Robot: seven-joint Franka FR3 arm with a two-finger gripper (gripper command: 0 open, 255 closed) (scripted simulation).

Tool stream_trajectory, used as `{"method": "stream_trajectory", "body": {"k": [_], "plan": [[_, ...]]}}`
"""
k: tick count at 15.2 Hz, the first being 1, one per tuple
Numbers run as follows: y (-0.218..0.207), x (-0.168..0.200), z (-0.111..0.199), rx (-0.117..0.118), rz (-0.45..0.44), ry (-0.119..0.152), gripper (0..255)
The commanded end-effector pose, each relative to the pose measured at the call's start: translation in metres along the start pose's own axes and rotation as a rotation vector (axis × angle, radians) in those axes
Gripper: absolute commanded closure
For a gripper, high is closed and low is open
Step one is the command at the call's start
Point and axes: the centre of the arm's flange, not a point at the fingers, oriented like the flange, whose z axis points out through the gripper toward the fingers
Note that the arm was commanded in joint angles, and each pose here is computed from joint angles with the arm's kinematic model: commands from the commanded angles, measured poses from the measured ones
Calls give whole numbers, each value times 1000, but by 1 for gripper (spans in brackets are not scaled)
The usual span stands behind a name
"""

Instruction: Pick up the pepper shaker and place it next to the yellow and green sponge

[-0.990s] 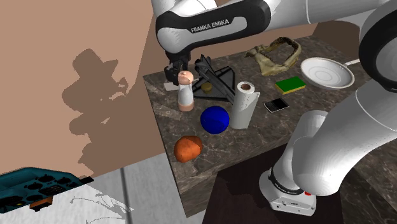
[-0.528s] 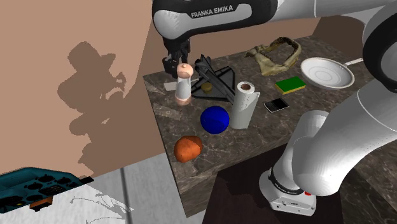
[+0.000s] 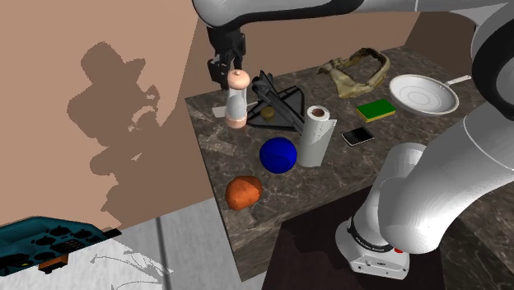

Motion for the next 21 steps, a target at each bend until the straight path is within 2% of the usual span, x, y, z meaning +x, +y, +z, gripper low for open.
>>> {"method": "stream_trajectory", "body": {"k": [1, 21], "plan": [[2, 0, -11, 0, 0, 0, 255], [14, 2, -115, 0, 0, 0, 255]]}}
